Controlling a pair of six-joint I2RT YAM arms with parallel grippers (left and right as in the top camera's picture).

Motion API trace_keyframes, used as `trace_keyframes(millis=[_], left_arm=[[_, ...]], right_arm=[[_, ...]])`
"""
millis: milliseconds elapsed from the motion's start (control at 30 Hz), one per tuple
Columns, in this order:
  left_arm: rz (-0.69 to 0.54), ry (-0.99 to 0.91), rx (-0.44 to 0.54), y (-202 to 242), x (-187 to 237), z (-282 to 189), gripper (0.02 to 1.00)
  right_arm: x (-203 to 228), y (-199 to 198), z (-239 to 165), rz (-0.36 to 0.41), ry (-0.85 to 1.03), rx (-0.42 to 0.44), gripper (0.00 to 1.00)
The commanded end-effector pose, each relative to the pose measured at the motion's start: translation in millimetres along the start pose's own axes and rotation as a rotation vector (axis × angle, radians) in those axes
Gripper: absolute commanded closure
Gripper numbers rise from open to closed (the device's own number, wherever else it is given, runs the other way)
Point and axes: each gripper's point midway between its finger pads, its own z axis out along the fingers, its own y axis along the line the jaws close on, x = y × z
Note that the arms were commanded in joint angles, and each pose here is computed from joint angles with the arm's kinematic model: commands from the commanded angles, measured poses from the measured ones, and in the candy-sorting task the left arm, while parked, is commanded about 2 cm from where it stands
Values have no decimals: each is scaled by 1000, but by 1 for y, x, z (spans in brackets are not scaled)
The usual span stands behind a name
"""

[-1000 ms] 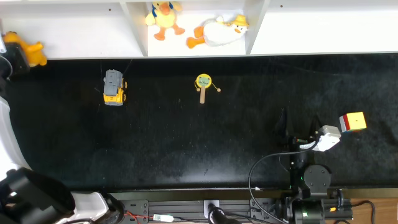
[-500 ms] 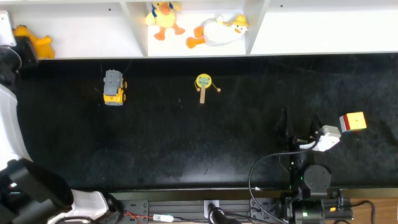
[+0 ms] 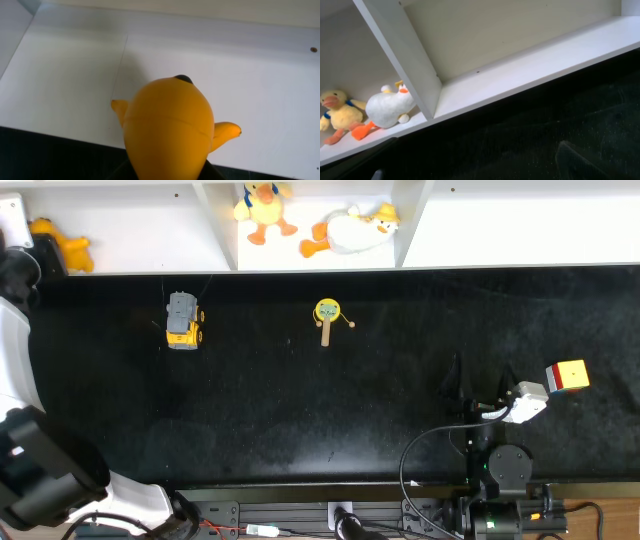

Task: Store Toys

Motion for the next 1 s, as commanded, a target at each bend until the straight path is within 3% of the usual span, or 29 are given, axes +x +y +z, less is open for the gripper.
trace_keyframes(millis=[33, 1000], left_arm=[[0, -34, 3, -3, -17, 2, 897], [-1, -18, 7, -2, -7, 30, 869]], right_arm=[[3, -1, 0, 3, 0, 2, 5], [3, -1, 0, 4, 0, 2, 7]])
